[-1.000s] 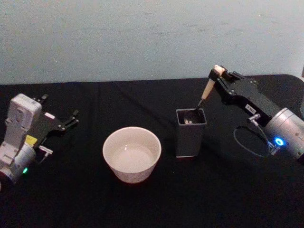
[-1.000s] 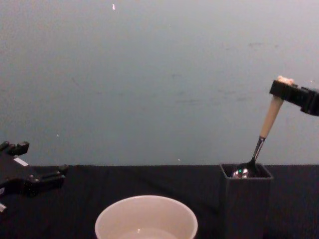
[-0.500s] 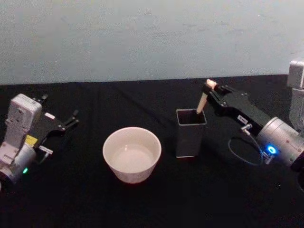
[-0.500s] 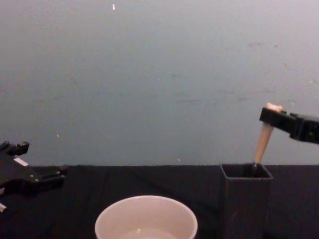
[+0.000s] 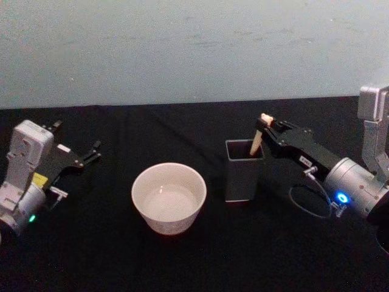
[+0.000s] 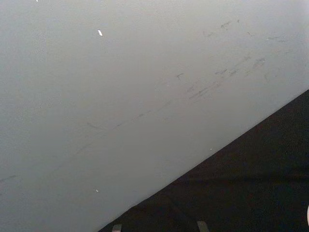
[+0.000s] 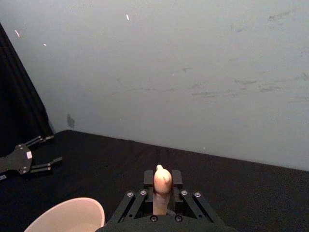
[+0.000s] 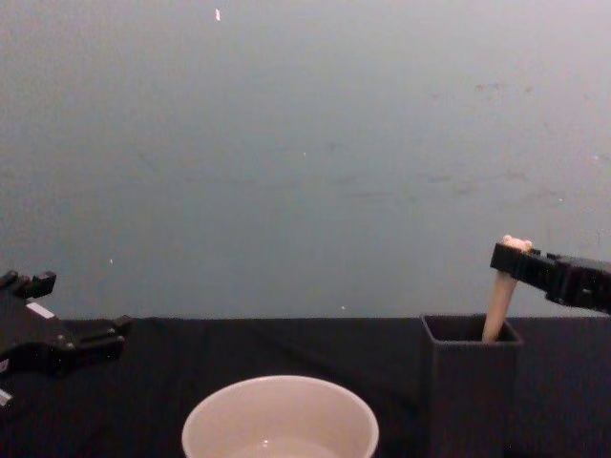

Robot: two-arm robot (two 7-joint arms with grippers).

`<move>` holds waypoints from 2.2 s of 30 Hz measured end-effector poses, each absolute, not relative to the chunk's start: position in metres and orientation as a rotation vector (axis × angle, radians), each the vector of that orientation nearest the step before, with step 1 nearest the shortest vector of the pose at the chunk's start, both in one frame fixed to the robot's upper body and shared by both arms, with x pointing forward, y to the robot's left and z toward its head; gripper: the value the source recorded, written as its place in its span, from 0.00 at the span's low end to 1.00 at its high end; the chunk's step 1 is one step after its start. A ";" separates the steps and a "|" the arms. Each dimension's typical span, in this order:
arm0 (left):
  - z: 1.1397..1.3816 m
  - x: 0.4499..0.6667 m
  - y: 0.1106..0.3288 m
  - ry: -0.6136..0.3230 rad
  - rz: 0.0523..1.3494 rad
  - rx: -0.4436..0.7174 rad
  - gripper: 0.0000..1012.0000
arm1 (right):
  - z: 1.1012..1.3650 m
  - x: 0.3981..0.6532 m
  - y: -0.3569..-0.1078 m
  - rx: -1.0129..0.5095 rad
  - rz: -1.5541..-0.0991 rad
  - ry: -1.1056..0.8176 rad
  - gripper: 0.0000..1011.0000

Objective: Pick up the stirring spoon with one hand, stir inside the cup, then place it back in its original position.

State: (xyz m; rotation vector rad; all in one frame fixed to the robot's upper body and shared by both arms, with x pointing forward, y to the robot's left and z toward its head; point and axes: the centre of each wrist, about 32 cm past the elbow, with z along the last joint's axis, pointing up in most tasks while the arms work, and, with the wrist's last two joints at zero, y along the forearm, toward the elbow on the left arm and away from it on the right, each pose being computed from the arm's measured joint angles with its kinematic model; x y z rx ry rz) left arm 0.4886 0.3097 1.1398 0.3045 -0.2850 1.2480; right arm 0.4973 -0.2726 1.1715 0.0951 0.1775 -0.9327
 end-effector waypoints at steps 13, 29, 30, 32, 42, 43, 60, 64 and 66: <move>1.140 0.489 0.310 -0.285 1.248 0.304 0.99 | 1.167 0.499 -0.274 0.078 -0.928 0.205 0.21; 1.140 0.489 0.310 -0.285 1.248 0.304 0.99 | 1.166 0.500 -0.274 0.059 -0.927 0.214 0.21; 1.140 0.489 0.310 -0.285 1.248 0.304 0.99 | 1.166 0.500 -0.274 0.060 -0.927 0.214 0.21; 1.140 0.489 0.310 -0.285 1.248 0.304 0.99 | 1.166 0.500 -0.274 0.060 -0.927 0.214 0.21; 1.140 0.489 0.310 -0.285 1.248 0.304 0.99 | 1.166 0.500 -0.274 0.061 -0.928 0.213 0.21; 1.140 0.489 0.310 -0.285 1.248 0.304 0.99 | 1.166 0.500 -0.274 0.061 -0.928 0.213 0.21; 1.140 0.489 0.310 -0.285 1.248 0.304 0.99 | 1.167 0.500 -0.274 0.063 -0.928 0.211 0.67; 1.140 0.489 0.310 -0.285 1.248 0.304 0.99 | 1.167 0.500 -0.274 0.063 -0.928 0.211 0.80; 1.140 0.489 0.310 -0.285 1.248 0.304 0.99 | 1.167 0.500 -0.274 0.063 -0.928 0.211 0.86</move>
